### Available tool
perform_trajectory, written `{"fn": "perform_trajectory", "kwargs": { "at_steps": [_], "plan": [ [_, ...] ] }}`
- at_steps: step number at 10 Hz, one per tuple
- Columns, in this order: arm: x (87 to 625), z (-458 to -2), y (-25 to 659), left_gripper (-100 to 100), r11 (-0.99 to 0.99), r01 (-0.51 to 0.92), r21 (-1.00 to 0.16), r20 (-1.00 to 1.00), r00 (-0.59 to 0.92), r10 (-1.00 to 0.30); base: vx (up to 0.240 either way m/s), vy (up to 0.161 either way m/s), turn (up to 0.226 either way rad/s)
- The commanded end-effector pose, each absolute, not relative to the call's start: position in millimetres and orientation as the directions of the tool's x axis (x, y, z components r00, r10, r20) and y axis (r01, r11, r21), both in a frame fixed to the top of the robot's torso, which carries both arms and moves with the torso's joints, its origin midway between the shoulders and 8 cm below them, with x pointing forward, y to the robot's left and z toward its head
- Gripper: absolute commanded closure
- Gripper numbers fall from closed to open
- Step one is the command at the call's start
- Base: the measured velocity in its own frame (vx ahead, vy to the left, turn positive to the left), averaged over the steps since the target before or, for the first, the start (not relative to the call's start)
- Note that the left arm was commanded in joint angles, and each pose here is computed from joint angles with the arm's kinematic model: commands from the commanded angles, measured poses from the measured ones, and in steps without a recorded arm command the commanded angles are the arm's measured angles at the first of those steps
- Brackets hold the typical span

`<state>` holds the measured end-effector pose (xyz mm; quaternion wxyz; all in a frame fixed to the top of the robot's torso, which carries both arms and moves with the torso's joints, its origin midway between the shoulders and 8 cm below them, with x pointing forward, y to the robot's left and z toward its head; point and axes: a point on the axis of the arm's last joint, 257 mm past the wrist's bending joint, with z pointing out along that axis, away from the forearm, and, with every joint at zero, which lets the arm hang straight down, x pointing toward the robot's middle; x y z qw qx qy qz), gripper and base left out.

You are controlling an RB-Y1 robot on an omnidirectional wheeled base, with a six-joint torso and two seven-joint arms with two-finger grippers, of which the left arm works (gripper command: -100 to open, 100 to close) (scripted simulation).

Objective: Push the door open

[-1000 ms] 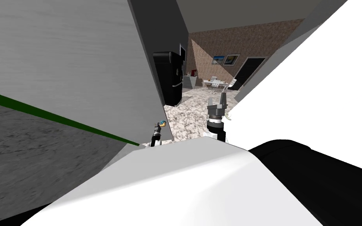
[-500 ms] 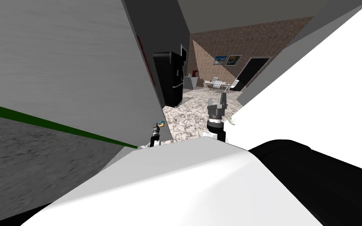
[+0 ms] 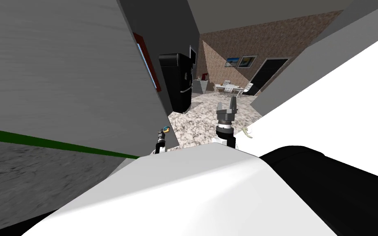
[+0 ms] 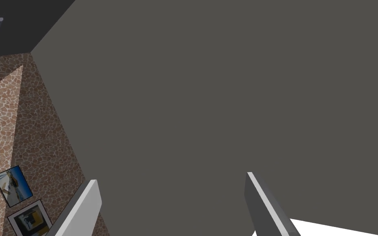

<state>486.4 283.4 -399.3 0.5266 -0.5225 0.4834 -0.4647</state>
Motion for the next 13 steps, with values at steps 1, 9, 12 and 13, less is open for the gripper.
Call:
{"fn": "perform_trajectory", "kwargs": {
  "at_steps": [1, 9, 12, 13],
  "plan": [
    [480, -404, 296, 100, 0.03, -0.035, -0.999, -0.034, 0.12, -0.992, 0.137, -0.048, 0.002],
    [479, -389, 342, 100, 0.03, -0.002, -1.0, -0.03, 0.226, -0.974, 0.166, -0.067, 0.053],
    [474, -389, 361, 100, 0.024, -0.001, -1.0, -0.023, 0.277, -0.961, 0.172, -0.069, 0.068],
    [472, -389, 366, 100, 0.021, -0.001, -1.0, -0.021, 0.291, -0.957, 0.215, -0.097, 0.066]
  ]
}}
